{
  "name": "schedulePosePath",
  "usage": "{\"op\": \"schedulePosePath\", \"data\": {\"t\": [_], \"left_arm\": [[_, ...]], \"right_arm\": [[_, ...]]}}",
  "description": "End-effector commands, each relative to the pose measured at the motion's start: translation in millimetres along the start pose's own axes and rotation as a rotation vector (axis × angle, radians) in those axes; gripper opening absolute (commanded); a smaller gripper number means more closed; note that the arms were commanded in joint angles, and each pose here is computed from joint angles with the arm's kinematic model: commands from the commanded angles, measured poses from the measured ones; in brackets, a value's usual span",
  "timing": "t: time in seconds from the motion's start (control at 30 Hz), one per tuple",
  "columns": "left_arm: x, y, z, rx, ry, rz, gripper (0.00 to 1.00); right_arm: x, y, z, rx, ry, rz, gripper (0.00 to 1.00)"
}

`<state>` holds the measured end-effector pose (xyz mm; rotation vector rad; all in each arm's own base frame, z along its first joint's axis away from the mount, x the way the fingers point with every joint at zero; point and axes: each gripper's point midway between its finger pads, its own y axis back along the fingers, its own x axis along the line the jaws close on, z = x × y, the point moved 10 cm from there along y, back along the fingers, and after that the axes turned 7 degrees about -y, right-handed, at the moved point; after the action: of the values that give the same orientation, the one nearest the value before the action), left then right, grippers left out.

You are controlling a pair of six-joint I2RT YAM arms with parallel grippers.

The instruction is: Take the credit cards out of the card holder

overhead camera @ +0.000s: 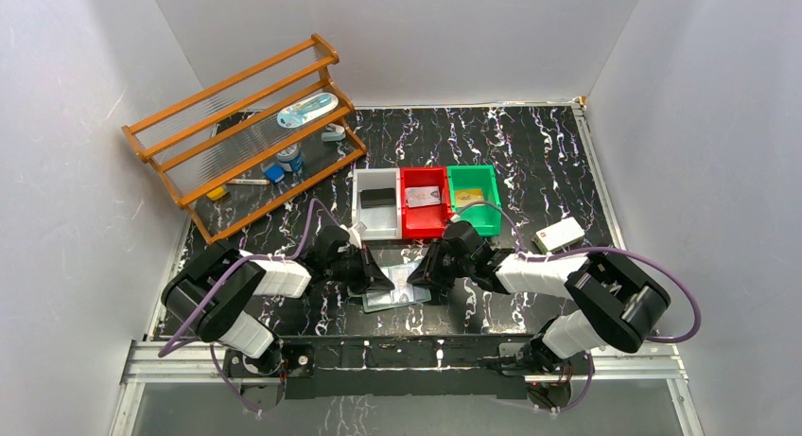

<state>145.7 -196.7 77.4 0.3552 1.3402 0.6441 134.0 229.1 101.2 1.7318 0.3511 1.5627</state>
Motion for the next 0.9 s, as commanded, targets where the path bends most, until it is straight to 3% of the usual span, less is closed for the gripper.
{"op": "schedulePosePath", "data": {"t": [0.0,0.07,0.13,0.4,0.87], "left_arm": [[-2.5,0.3,6.1,-0.013,-0.098,0.045,0.0],[-1.4,1.5,4.9,0.004,-0.113,0.048,0.0],[-1.6,1.6,4.8,0.02,-0.135,0.039,0.0],[1.4,5.2,7.8,0.025,-0.139,0.043,0.0],[17.2,21.8,14.5,0.007,-0.114,0.065,0.0]], "right_arm": [[-28.0,-1.0,-8.0,0.048,0.106,-0.17,0.41],[-22.2,0.4,-4.7,0.055,0.191,-0.142,0.5],[-19.0,-0.1,-0.7,0.061,0.242,-0.18,0.47],[-27.3,-8.8,6.6,0.076,0.268,-0.374,0.08],[-28.9,-9.3,8.5,0.066,0.25,-0.439,0.09]]}}
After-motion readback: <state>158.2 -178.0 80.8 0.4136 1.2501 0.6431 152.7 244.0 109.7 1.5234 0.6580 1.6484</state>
